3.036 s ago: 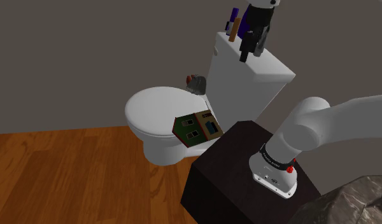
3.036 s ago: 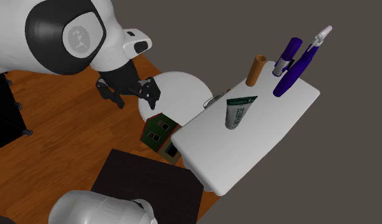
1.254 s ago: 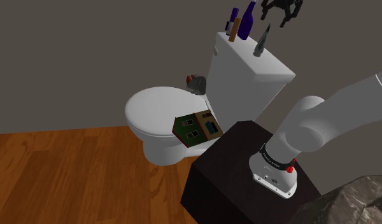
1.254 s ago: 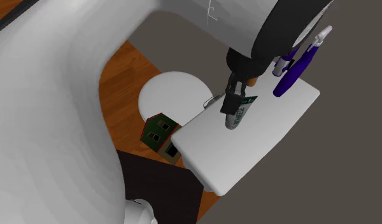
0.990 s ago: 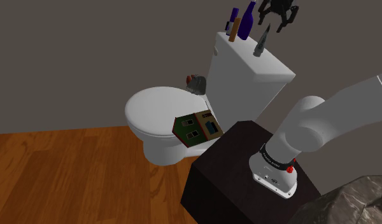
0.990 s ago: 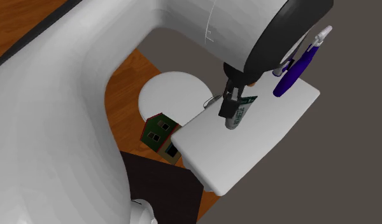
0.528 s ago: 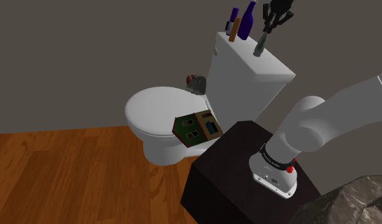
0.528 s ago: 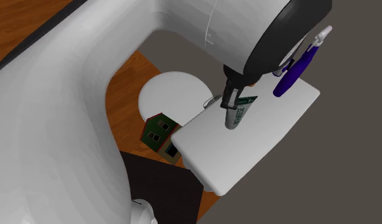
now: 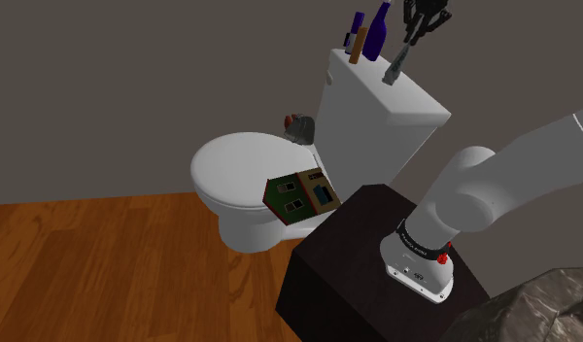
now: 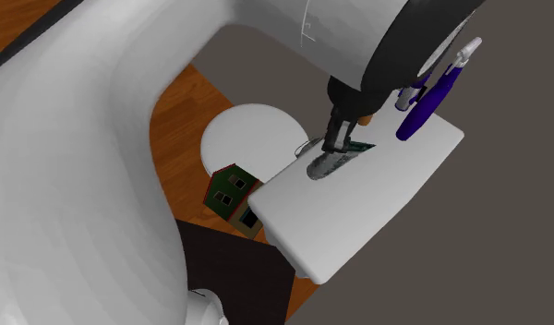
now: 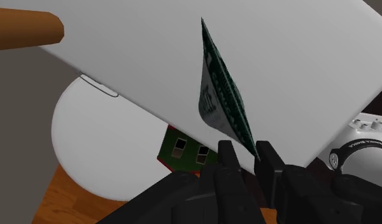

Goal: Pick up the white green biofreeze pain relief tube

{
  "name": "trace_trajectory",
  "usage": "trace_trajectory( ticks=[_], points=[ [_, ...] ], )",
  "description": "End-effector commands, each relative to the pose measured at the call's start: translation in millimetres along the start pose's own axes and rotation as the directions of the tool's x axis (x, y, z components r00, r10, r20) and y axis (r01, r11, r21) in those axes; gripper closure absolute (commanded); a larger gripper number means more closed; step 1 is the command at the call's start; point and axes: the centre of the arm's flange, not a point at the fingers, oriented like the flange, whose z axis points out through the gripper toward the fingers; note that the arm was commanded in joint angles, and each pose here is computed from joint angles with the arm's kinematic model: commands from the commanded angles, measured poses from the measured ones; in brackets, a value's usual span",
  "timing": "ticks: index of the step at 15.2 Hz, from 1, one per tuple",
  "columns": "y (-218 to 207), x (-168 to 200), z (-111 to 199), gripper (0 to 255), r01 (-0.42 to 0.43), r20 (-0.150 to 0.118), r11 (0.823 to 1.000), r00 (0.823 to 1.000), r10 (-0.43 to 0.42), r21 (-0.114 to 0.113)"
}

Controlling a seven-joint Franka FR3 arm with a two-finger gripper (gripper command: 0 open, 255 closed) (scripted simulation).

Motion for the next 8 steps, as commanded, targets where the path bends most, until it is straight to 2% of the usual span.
trace_trajectory(
  ticks=[1, 8],
  points=[
    [0, 2, -11, 255, 0.000, 0.000, 1.000, 1.000, 0.000, 0.000],
    [1, 6, -47, 255, 0.000, 0.000, 1.000, 1.000, 0.000, 0.000]
  ],
)
